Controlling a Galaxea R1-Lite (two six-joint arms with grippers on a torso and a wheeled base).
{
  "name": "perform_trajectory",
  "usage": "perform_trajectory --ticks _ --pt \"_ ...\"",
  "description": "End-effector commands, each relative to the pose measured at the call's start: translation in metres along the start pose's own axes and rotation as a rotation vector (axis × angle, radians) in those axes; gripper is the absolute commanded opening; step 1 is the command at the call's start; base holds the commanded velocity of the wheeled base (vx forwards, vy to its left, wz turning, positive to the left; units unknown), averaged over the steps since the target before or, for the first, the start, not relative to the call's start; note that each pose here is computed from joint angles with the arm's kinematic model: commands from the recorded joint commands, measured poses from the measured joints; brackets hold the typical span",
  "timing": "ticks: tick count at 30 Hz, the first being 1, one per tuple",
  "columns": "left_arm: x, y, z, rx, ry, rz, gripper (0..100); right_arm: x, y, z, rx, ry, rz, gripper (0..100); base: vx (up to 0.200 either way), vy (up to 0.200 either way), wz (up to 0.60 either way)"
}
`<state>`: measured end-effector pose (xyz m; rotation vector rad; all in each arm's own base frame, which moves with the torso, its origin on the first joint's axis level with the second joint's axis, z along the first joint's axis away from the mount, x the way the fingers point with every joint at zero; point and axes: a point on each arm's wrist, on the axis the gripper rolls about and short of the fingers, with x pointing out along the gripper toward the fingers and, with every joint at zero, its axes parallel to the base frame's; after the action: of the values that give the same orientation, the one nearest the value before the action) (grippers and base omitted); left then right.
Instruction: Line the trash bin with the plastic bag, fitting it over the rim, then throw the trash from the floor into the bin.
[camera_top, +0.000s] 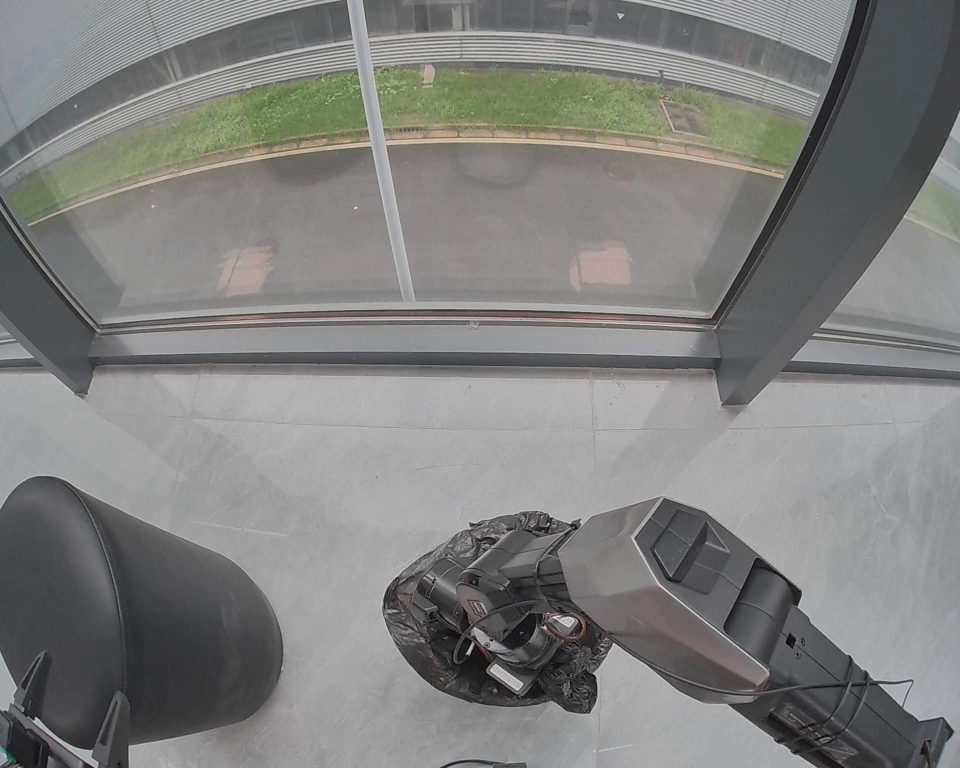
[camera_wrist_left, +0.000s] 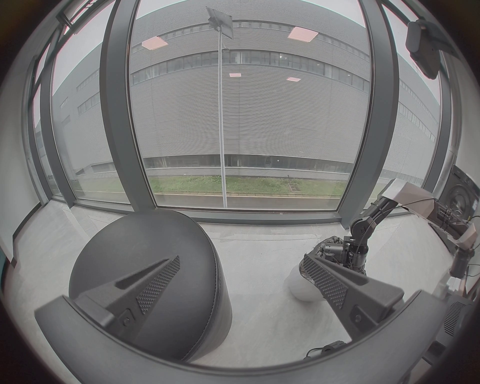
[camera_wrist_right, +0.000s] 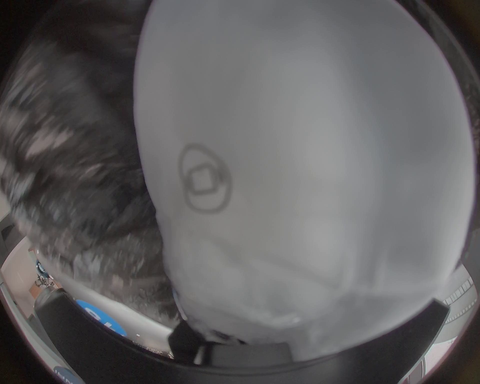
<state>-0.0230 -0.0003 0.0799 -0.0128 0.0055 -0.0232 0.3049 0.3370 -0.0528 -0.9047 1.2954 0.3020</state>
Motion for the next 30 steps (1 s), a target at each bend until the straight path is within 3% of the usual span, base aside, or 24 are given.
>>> perform_trajectory --ticks 1,5,15,30 --pt "0.0 0.0 -0.005 0.004 0.002 -0.001 100 0.012 -0.014 0.006 0.043 -0.035 -0.013 0 0.0 0.0 0.0" --pt "0.0 0.0 -0.005 0.004 0.002 -0.001 100 0.002 -0.023 0.017 0.081 -0.143 -0.021 0 0.0 0.0 0.0" --pt "0.0 0.0 -0.005 0.004 0.002 -0.001 100 -0.007 -0.023 0.029 0.114 -0.256 -0.07 0 0.0 0.0 0.0" --pt "0.0 0.0 -0.005 0.004 0.002 -0.001 100 -0.021 -0.007 0.042 0.154 -0.408 -0.068 0 0.0 0.0 0.0"
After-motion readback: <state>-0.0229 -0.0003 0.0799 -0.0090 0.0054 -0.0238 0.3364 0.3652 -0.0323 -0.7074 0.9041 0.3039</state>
